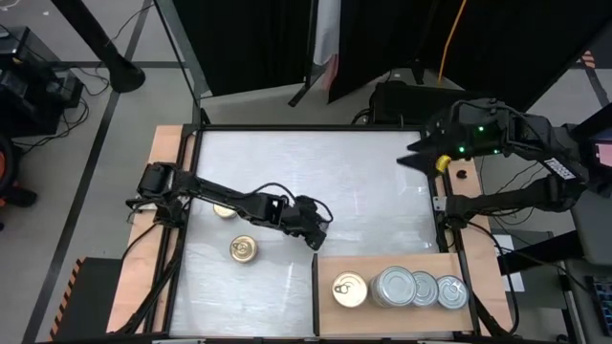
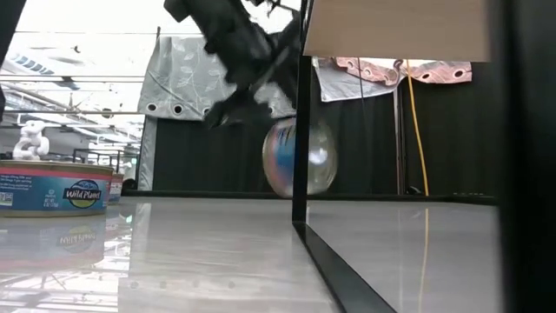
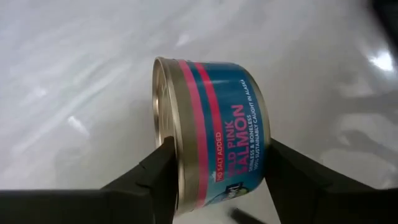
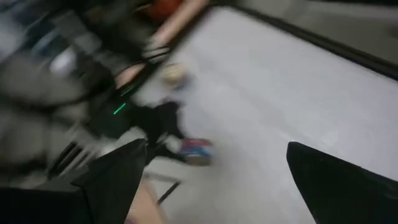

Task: Stack canned seafood by type on shelf
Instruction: Stack the blue and pink tuna can on top of the other blue and pink tuna can on the shelf

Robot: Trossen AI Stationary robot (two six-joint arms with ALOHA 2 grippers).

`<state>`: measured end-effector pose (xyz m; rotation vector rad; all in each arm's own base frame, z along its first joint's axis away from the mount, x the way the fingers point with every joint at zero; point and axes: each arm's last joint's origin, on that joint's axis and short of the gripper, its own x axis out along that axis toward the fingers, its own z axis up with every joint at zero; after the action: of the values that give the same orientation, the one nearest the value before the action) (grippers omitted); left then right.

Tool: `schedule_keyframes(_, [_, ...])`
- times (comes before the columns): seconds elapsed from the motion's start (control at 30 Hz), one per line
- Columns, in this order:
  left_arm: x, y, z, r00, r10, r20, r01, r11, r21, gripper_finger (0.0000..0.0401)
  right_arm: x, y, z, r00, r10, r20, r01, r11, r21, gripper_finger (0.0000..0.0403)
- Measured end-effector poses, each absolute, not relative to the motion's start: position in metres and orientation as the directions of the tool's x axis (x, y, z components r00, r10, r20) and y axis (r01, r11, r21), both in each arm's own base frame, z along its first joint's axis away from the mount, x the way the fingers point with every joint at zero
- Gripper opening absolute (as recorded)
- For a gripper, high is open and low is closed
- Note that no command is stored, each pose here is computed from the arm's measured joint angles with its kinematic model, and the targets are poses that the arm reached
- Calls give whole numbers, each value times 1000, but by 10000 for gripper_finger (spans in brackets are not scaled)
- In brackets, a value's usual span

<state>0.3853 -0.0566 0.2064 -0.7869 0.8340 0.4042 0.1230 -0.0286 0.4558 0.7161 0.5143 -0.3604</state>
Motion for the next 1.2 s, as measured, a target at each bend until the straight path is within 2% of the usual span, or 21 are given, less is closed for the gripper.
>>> schedule_keyframes(0.1, [389, -54, 243, 725, -28, -688, -469, 712, -523, 194, 128, -25, 463, 877, -40, -480, 310, 810, 498, 379])
schedule_keyframes(0.23, [380, -48, 304, 834, -36, -550, -308, 797, -520, 194, 132, -21, 470, 911, -12, -412, 203, 884, 422, 379])
schedule_keyframes(0.4, [357, -38, 383, 945, 30, -326, -165, 904, -395, 194, 142, -16, 474, 932, 21, -363, 77, 964, 254, 380])
schedule_keyframes(0.57, [338, -30, 438, 980, 100, -173, -147, 947, -286, 194, 164, -14, 483, 967, 49, -248, -13, 989, 147, 395])
schedule_keyframes(0.77, [330, -30, 475, 999, 42, -32, -49, 967, -250, 194, 198, -11, 485, 978, 111, -176, -83, 984, 156, 399])
schedule_keyframes(0.93, [329, -37, 487, 995, -37, 90, 52, 983, -177, 194, 219, -6, 487, 978, 179, -104, -160, 973, 169, 399])
schedule_keyframes(1.2, [333, -45, 485, 994, -55, 99, 72, 982, -176, 194, 226, 3, 494, 975, 221, -18, -216, 965, 149, 400])
